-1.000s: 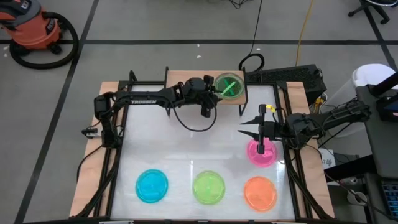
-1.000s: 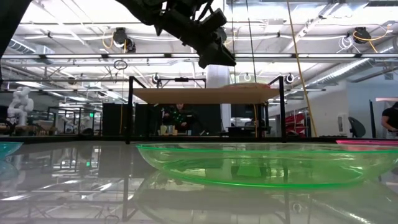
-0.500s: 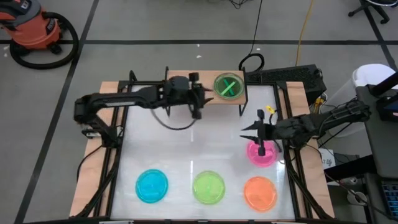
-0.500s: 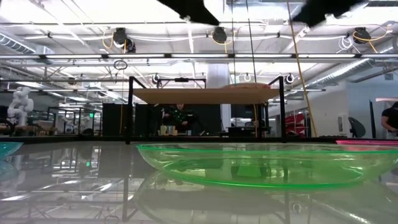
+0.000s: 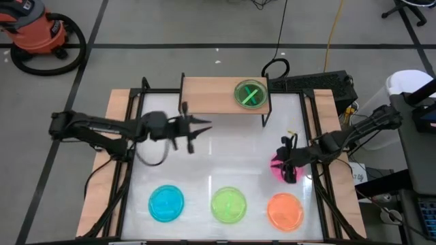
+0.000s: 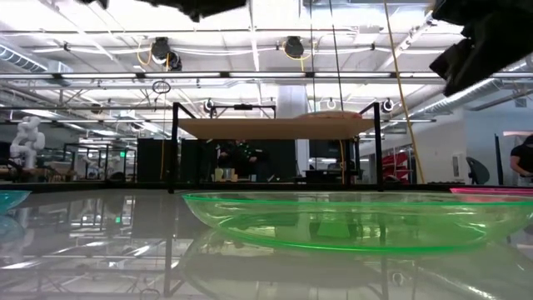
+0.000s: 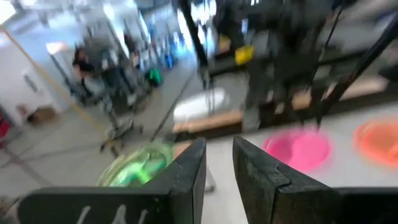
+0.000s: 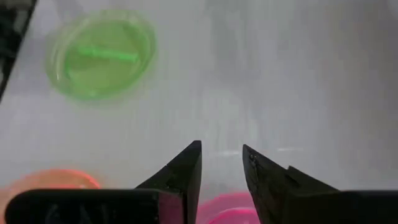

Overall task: Place and stack plates onto a shelf
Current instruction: Put the pink plate on the shelf

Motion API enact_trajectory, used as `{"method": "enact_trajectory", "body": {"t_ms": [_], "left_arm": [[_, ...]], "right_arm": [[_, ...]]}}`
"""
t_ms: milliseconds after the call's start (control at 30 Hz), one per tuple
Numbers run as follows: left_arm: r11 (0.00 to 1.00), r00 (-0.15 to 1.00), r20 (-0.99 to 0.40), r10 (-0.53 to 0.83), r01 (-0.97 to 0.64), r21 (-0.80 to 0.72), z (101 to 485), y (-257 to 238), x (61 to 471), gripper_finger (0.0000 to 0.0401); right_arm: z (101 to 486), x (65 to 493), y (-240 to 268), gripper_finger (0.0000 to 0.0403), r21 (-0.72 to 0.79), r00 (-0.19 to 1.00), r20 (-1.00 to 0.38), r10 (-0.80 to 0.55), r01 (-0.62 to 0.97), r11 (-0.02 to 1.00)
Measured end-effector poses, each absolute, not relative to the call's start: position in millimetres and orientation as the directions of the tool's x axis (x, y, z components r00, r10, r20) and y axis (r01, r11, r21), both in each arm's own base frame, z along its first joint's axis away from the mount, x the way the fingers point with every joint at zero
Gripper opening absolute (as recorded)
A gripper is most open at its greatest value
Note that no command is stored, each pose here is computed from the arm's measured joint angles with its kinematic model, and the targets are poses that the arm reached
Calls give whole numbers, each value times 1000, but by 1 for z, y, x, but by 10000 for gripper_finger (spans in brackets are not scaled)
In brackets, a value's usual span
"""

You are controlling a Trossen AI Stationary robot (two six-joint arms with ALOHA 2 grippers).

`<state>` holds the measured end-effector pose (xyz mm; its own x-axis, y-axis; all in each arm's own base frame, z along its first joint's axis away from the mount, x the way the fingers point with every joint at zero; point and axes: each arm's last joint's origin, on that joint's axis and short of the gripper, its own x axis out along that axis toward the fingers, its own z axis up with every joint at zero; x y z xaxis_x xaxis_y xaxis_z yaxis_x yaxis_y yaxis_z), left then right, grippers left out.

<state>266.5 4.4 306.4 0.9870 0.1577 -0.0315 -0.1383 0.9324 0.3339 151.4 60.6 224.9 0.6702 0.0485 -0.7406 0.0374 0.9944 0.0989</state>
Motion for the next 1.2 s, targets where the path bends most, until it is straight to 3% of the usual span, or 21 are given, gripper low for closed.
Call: {"method": "enact_trajectory", "body": {"t_ms": [300, 433, 600, 767, 1200], "left_arm": [[964, 983, 176, 55, -98, 249, 261, -20, 230, 85], [963, 984, 168, 52, -94, 252, 254, -20, 227, 85], [962, 983, 177, 55, -99, 253, 255, -20, 227, 85], [969, 983, 176, 55, -95, 229, 255, -20, 227, 85], [979, 985, 165, 53, -83, 184, 254, -20, 227, 85]], "right_arm": [[196, 162, 83, 102, 46, 538, -843, 8, 57, 997], [189, 162, 93, 102, 42, 474, -881, 12, 51, 998], [212, 169, 106, 102, -58, 402, -912, -80, 67, 996], [227, 181, 122, 102, -99, 443, -889, -111, 49, 994], [181, 170, 135, 102, -96, 249, -961, -121, 109, 989]]}}
